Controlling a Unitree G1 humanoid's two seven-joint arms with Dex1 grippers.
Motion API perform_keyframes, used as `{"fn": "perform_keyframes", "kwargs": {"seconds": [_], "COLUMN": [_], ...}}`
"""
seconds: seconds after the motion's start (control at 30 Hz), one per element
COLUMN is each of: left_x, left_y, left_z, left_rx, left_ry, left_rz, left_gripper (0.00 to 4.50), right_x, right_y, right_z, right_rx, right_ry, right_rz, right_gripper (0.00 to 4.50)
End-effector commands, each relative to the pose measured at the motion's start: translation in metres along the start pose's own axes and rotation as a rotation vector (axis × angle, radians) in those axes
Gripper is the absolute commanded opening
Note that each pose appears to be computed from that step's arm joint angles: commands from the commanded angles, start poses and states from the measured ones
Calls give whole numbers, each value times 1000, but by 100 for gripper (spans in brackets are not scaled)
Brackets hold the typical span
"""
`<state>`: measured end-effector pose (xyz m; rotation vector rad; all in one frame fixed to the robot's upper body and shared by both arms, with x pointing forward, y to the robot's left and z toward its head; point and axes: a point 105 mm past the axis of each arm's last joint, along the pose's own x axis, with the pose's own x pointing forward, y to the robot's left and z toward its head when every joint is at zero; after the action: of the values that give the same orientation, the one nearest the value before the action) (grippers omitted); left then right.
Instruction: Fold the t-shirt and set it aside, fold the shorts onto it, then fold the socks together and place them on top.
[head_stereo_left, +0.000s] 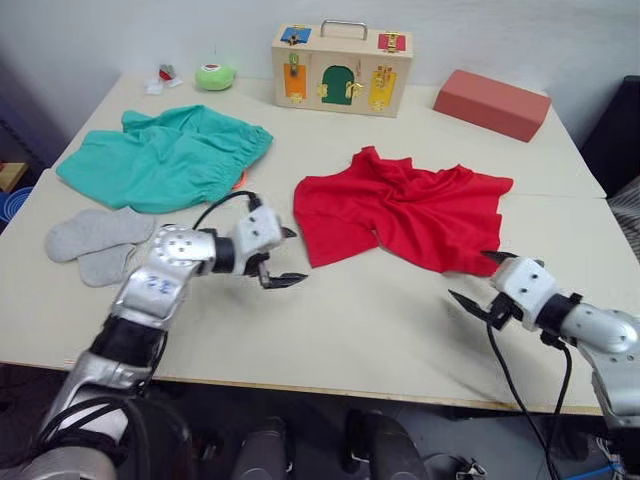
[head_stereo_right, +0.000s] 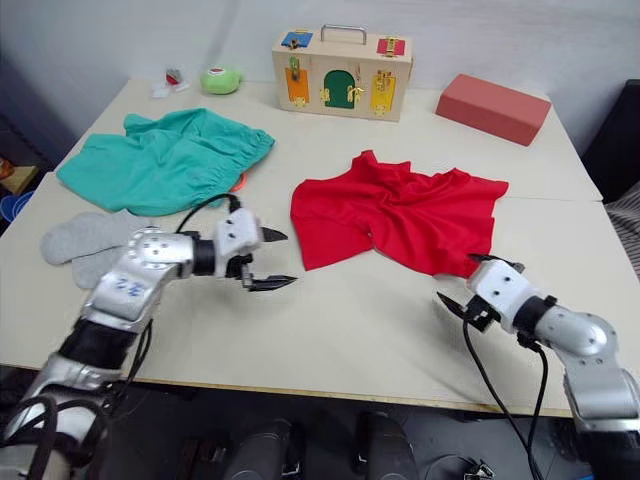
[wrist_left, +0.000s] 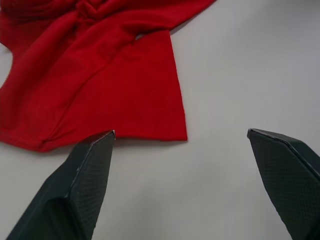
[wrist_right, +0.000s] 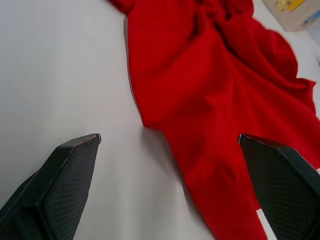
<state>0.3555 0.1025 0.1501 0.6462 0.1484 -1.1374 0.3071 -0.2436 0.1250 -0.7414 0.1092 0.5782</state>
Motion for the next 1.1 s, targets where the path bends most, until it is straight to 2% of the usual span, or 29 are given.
{"fn": "perform_keyframes", "kwargs": {"seconds": [0.03, 0.17, 0.27, 0.37, 0.63, 0.77, 0.97, 1.1], "left_x": [14, 35, 43, 48, 50, 35, -11, -40], "left_y": [11, 22, 28, 25, 29, 32, 21, 8], "left_z": [-3, -11, -14, -26, -36, -24, -17, -26], "left_rx": [30, 6, -11, -21, -72, -63, 9, 30], "left_ry": [43, 94, 99, 148, 131, 42, -83, -87], "left_rz": [21, 54, 77, 45, 58, 46, -32, -69], "left_gripper": [446, 446, 450, 393, 139, 11, 2, 2], "right_x": [6, 17, 22, 25, 22, 17, 5, -7], "right_y": [-12, -20, -27, -29, -31, -32, -29, -22], "right_z": [-9, -20, -25, -28, -19, -6, 9, 14], "right_rx": [-30, -46, -64, -56, -80, -105, -128, -121], "right_ry": [64, 132, 155, 165, 136, 88, 43, 33], "right_rz": [-39, -72, -128, -147, -169, -142, -38, 50], "right_gripper": [450, 450, 388, 294, 7, 0, 0, 0]}}
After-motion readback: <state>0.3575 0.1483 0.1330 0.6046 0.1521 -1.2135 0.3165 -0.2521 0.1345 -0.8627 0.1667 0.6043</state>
